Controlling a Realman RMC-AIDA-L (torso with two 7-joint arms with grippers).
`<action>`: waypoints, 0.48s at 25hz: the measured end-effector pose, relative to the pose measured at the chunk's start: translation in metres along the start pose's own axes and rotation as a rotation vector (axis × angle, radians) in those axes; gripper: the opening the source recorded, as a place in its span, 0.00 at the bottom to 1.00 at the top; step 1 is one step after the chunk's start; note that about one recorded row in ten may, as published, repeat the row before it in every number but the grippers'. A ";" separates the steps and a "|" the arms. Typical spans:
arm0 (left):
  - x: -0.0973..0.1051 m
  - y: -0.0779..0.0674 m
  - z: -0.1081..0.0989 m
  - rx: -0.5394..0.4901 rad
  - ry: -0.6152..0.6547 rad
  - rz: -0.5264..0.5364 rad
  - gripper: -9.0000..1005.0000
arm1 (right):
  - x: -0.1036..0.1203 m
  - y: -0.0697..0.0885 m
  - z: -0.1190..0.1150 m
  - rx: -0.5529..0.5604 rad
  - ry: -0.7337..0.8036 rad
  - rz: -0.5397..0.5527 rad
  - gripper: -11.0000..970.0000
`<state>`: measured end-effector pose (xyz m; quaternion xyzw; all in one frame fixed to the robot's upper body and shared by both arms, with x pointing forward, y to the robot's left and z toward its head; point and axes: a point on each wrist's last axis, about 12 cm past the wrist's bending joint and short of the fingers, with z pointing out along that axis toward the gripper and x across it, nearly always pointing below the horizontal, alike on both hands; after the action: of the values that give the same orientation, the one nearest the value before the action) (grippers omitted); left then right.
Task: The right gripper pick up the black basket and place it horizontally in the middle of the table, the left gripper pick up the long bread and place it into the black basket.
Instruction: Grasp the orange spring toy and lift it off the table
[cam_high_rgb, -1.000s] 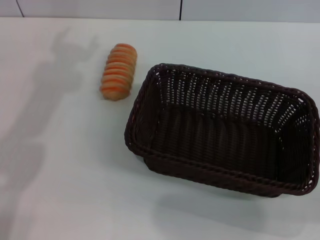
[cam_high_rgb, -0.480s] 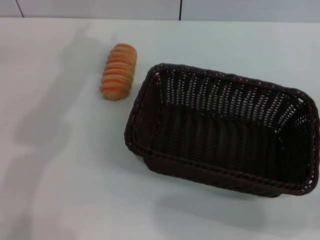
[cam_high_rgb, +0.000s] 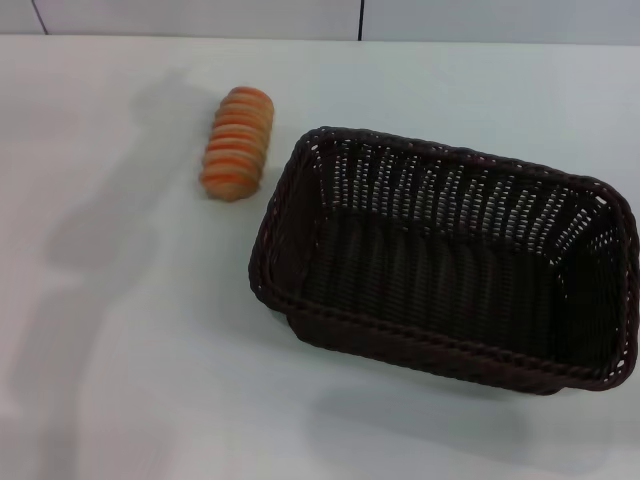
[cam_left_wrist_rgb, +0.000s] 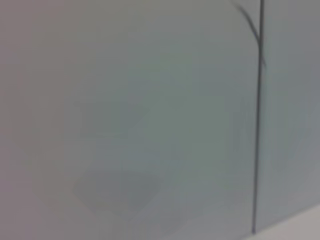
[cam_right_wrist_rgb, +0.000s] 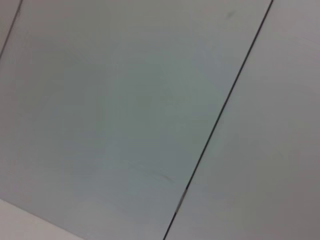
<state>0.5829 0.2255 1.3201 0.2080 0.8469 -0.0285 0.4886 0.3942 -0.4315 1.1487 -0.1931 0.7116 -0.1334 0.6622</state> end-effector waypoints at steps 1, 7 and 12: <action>0.000 0.000 0.002 0.004 0.014 -0.003 0.85 | 0.000 0.000 0.000 0.000 0.000 0.000 0.60; -0.015 -0.002 0.022 0.016 0.129 -0.007 0.85 | -0.006 0.006 0.006 -0.040 0.000 -0.002 0.60; -0.028 -0.007 0.048 0.028 0.227 -0.009 0.85 | -0.009 0.012 0.008 -0.066 -0.003 -0.005 0.60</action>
<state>0.6323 0.1982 1.3175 0.2128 0.8971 -0.0188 0.3867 0.4010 -0.4163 1.1508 -0.2169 0.7141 -0.1111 0.6562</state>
